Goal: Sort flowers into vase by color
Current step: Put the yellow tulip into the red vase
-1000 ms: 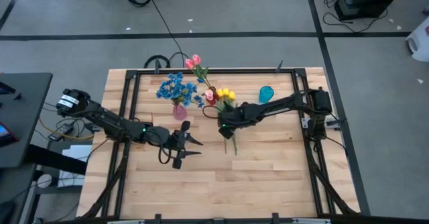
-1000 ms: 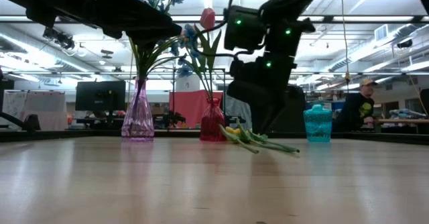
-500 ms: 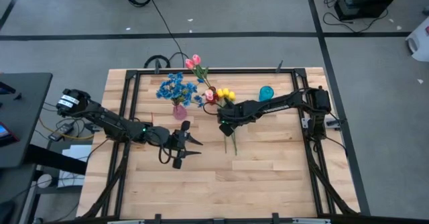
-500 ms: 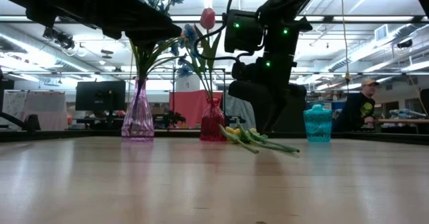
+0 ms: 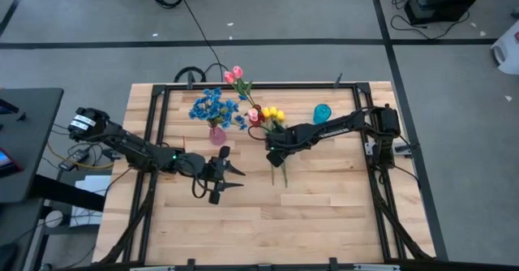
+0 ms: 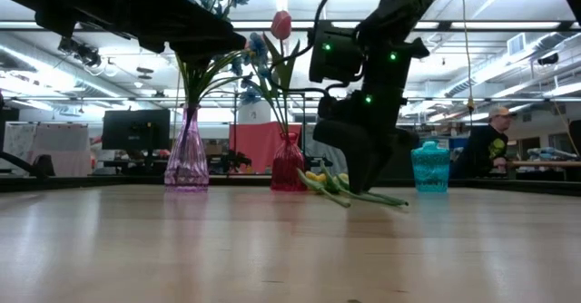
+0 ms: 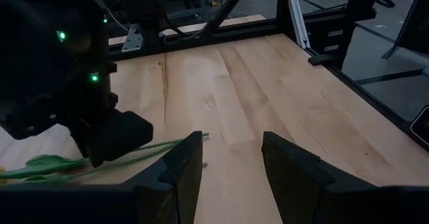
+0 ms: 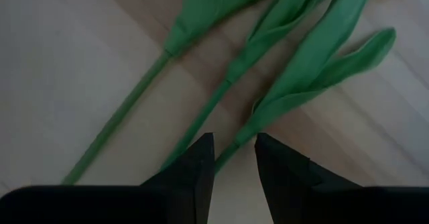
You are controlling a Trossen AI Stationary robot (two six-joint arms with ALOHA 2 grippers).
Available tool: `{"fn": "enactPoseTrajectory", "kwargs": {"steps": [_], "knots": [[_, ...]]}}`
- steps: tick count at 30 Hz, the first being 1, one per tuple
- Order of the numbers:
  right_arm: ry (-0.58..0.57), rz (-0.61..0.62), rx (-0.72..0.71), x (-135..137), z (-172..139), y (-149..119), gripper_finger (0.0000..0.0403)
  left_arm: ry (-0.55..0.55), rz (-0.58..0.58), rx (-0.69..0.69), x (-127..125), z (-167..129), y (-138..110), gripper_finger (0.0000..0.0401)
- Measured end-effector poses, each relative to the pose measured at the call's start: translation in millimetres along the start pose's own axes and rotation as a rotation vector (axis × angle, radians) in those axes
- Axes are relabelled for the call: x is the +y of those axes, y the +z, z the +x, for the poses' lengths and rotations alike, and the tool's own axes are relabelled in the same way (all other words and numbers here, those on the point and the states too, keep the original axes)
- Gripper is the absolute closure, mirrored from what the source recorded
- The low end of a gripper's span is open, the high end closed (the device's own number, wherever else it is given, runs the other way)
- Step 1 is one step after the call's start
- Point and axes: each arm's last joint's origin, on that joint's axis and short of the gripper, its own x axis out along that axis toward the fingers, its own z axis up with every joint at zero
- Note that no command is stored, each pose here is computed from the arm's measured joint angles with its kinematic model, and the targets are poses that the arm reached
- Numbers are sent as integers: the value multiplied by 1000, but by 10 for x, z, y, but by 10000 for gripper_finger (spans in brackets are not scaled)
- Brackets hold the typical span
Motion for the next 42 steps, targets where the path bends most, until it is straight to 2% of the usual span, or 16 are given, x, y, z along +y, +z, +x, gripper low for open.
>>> {"fn": "enactPoseTrajectory", "kwargs": {"steps": [7, 16, 20, 22, 31, 35, 42], "knots": [[4, 18, -8, -81, 81, -22, 294, 0, 0, -1, 0, 0, 1, 238], [-31, -7, -17, -124, 101, -25, 392, 0, 0, 0, 1, 0, 0, 238], [-55, -21, -11, -158, 72, -29, 391, 0, 0, 2, 1, 0, -2, 238], [-102, -41, -1, -212, 24, -62, 394, -1, 1, 4, 0, 0, -4, 238], [-194, -10, -23, -423, -431, -89, 398, -1, 1, 8, 0, 0, -7, 238], [-236, 0, -81, -506, -642, -102, 398, -1, -2, 8, 1, 0, -7, 238], [-237, -2, -234, -668, -1050, -157, 399, -1, -2, 8, 0, 0, -7, 238]]}}
